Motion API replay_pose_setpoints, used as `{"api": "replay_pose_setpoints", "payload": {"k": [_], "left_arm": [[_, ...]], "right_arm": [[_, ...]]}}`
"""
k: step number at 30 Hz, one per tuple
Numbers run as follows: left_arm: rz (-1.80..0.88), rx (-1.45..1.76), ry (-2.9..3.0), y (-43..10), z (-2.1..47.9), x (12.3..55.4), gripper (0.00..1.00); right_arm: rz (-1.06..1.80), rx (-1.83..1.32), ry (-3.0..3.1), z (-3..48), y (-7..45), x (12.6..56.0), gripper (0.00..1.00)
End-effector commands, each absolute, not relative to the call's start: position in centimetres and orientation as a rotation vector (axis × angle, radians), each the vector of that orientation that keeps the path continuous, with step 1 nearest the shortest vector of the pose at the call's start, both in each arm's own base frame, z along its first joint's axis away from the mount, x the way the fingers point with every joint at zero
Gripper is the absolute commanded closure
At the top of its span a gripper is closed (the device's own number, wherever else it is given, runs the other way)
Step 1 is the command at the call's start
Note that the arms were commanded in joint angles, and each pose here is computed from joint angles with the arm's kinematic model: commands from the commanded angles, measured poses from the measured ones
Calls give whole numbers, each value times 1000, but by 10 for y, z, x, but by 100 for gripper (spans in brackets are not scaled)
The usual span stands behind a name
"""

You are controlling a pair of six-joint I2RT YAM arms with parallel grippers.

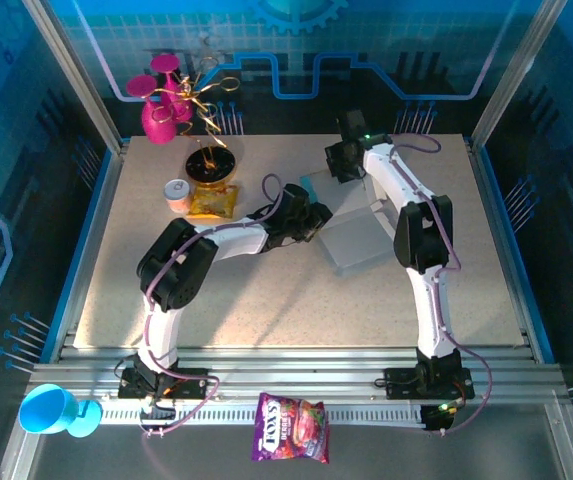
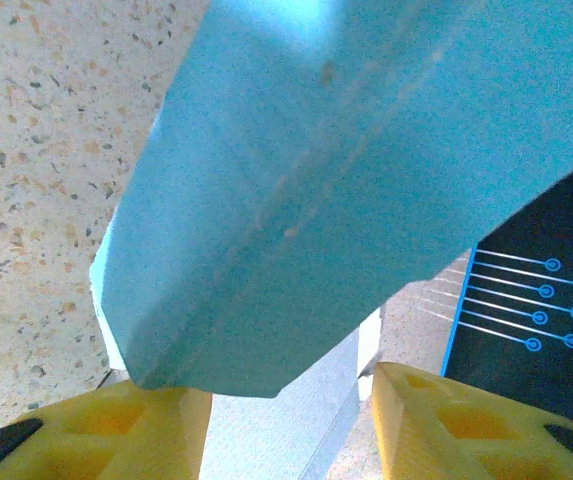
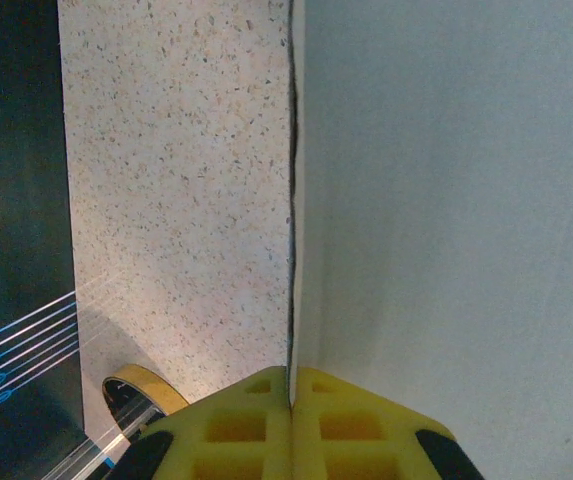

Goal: Fold the paper box

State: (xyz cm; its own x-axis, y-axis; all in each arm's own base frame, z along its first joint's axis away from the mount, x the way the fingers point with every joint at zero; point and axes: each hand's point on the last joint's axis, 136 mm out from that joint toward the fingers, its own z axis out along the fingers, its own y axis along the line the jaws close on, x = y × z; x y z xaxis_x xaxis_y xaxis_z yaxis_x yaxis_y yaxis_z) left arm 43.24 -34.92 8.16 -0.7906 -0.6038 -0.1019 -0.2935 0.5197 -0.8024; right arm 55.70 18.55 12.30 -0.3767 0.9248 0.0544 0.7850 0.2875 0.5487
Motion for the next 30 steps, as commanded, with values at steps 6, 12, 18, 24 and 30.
{"api": "replay_pose_setpoints", "payload": {"k": [6,12,18,24,30], "left_arm": [[-1058,-703,2464,-342,69,431,55],[-1182,-587,2393,-340,126,418,40],[-1235,-459,2417,-328,198,381,31],[-1112,-510,2473,-270,205,371,32],[-823,-455,2610,-240,194,388,36]], "right_arm": [[781,1567,2255,151,183,546,100],[786,1529,2236,157,175,546,100],[807,1519,2204,160,172,543,100],[827,1509,2201,161,174,539,100],[840,1499,2193,155,178,531,100]]}}
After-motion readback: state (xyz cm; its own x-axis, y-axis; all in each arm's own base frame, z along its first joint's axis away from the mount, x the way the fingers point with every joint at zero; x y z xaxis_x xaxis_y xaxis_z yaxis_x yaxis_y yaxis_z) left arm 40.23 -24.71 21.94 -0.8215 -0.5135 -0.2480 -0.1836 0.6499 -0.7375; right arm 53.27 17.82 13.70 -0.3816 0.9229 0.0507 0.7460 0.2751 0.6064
